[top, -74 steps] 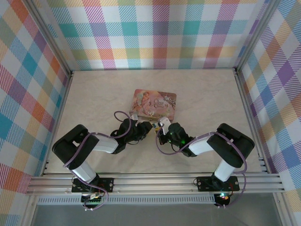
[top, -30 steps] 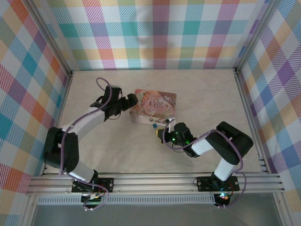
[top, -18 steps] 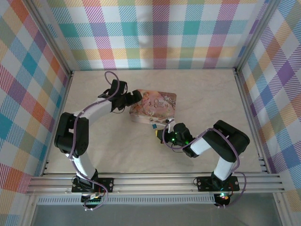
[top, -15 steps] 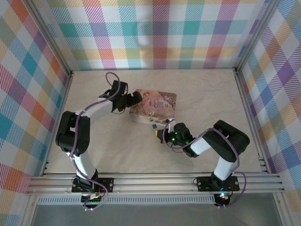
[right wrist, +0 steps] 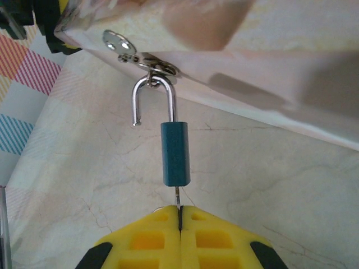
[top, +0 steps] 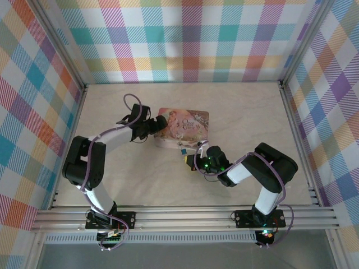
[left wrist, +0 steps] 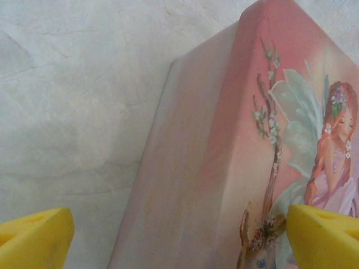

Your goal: Unlock a padlock with a key

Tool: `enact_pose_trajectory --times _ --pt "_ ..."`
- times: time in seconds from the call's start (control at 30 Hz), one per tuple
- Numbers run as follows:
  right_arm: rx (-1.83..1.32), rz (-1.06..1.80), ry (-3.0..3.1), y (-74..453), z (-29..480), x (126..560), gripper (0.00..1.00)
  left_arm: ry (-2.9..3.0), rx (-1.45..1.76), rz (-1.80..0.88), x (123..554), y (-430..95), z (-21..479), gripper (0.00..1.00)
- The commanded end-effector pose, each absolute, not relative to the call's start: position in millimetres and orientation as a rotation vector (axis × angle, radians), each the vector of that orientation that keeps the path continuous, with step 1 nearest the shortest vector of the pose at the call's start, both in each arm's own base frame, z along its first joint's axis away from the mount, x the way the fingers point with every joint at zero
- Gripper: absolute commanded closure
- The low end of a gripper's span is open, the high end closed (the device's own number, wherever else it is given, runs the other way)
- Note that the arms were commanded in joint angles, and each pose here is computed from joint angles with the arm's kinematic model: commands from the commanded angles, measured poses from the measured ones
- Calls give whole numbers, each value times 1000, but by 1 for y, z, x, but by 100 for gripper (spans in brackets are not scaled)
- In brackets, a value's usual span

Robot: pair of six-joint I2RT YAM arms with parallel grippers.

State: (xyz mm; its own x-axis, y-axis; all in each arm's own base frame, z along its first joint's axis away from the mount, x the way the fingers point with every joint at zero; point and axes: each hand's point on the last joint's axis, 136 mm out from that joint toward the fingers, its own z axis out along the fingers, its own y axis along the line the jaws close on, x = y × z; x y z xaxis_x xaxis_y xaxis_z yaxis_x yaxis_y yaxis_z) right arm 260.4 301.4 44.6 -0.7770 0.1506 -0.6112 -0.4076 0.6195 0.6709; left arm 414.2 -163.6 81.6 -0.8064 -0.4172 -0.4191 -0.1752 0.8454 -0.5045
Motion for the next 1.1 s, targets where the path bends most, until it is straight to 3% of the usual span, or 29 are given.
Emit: enact_pose_trajectory --times 0.0,0.63,1.07 --pt "-185 1157 2223 301 41 255 100 2608 -530 -511 377 -140 48 4" --pt "-169 1211 2299 299 28 240 99 2533 -692 -519 299 -115 47 4" --pt "-197 1151 2311 287 28 241 73 2523 -715 -511 288 -110 47 4"
